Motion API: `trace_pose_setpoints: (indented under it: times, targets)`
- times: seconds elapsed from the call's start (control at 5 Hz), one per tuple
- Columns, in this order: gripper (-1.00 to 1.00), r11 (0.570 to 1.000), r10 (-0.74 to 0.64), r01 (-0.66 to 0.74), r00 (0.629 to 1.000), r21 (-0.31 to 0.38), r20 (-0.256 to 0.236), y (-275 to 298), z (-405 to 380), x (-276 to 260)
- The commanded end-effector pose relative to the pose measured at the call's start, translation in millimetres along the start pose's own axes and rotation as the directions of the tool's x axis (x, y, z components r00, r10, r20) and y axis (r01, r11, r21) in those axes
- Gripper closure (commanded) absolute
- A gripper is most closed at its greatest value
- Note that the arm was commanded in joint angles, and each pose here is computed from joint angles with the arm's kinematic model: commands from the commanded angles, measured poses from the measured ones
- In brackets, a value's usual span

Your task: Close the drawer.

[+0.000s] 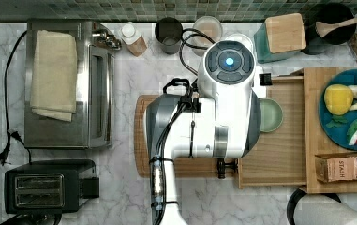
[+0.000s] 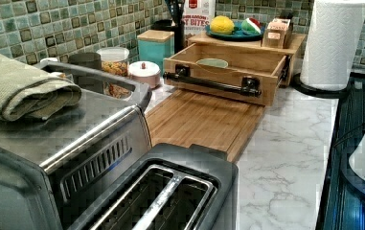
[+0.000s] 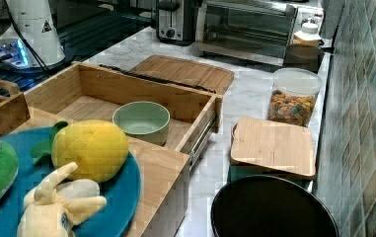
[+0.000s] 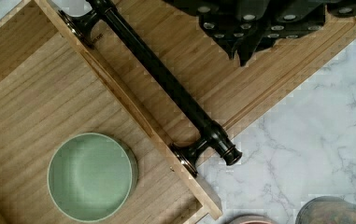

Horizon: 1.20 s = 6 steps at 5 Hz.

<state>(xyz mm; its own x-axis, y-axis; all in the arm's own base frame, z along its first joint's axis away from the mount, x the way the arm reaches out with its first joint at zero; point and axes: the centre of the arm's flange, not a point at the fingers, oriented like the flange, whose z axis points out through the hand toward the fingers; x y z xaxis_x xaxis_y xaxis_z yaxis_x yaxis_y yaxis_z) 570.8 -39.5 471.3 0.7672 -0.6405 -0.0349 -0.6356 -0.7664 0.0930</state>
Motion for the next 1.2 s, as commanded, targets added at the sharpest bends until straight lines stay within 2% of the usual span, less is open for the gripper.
trace_pose_setpoints:
  times: [0.2, 0.4, 0.6, 0.8, 1.0, 1.2]
  targets:
    - [1.0, 0.996, -0.08, 0.082, 0.996, 0.038, -0.045, 10, 19, -15]
    - [1.0, 0.962, -0.269, 0.272, 0.958, 0.02, -0.096, -9, 24, -39]
    - [1.0, 0.904, -0.409, 0.421, 0.902, 0.074, -0.139, -29, 34, -66]
    - [1.0, 0.851, -0.5, 0.52, 0.845, 0.071, -0.192, -46, 39, -93]
    - [1.0, 0.811, -0.558, 0.58, 0.808, 0.082, -0.191, -51, 45, -105]
    - [1.0, 0.727, -0.675, 0.687, 0.715, 0.006, -0.181, -45, 71, -108]
